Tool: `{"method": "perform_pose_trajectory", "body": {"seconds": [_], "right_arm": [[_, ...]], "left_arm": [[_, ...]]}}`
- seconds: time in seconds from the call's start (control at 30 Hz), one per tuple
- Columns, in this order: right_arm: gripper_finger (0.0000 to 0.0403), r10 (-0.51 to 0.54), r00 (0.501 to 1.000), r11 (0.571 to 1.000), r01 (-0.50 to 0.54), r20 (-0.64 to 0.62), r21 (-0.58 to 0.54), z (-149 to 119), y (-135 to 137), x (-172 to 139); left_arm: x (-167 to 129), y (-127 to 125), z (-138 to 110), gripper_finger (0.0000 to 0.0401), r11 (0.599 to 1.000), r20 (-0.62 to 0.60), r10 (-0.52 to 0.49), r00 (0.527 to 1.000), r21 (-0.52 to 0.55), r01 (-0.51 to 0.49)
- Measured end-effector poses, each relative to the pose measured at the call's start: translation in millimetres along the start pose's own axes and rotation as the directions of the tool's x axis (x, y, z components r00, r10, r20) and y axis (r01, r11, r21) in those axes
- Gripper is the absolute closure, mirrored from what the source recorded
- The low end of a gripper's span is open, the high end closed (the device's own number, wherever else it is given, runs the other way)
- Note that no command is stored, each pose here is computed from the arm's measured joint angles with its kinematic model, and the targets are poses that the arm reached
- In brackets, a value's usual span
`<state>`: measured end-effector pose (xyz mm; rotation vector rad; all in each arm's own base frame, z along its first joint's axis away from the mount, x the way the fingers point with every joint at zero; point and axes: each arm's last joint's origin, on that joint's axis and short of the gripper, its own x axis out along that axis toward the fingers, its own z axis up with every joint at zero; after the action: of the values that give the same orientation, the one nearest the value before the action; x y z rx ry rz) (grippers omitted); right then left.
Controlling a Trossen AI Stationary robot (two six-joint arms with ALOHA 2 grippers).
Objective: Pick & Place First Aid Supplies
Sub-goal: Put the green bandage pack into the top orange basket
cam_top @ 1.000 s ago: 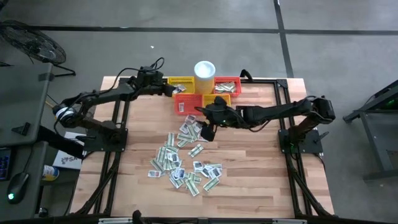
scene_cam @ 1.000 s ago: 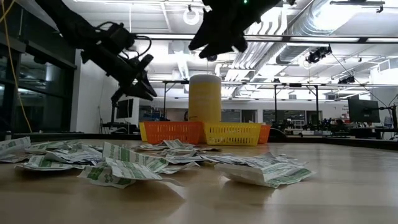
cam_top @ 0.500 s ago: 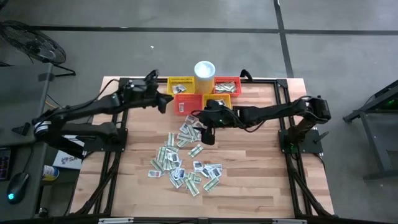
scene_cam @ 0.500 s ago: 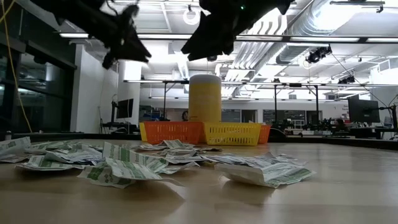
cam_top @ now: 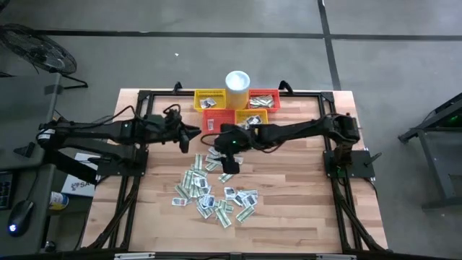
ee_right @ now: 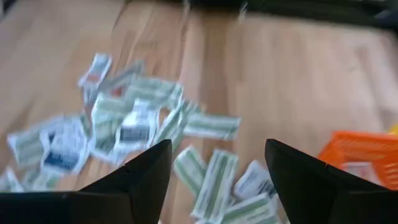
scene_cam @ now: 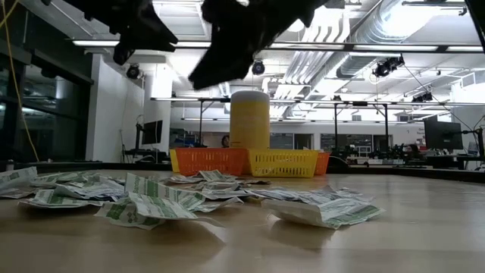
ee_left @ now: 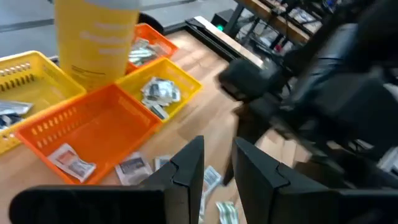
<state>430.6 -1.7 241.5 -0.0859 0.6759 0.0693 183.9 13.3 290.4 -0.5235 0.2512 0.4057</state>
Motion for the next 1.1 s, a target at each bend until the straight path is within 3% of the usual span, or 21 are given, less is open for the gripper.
{"method": "perform_pose_trajectory", "body": {"seconds": [0.3, 0.43, 0.7, 0.9, 1.1], "right_arm": [[0.0151, 0.007, 0.973, 0.996, -0.026, -0.231, -0.080, -32.8, -4.8, 11.6], [0.0151, -0.003, 0.964, 0.995, -0.024, -0.265, -0.097, -50.1, -11.8, 15.7], [0.0151, -0.070, 0.975, 0.994, 0.051, -0.211, -0.095, -72.2, -31.9, 23.5], [0.0151, -0.121, 0.984, 0.990, 0.111, -0.130, -0.082, -67.4, -42.0, 27.2], [0.0151, -0.104, 0.983, 0.995, 0.105, -0.153, -0.006, -81.1, -41.1, 46.3]], "left_arm": [[-9.6, -15.7, -19.2, 0.0318, 0.995, -0.032, 0.041, 0.999, 0.089, -0.038], [-10.9, -14.1, -24.7, 0.0318, 0.991, -0.075, 0.066, 0.995, 0.125, -0.056], [-10.7, -6.4, -35.3, 0.0318, 0.984, -0.092, 0.056, 0.994, 0.174, -0.040], [-18.1, 15.4, -58.8, 0.0318, 0.997, -0.038, -0.007, 0.999, 0.073, 0.010], [-34.1, 30.2, -66.2, 0.0318, 0.997, 0.019, -0.072, 0.997, 0.030, 0.072]]}}
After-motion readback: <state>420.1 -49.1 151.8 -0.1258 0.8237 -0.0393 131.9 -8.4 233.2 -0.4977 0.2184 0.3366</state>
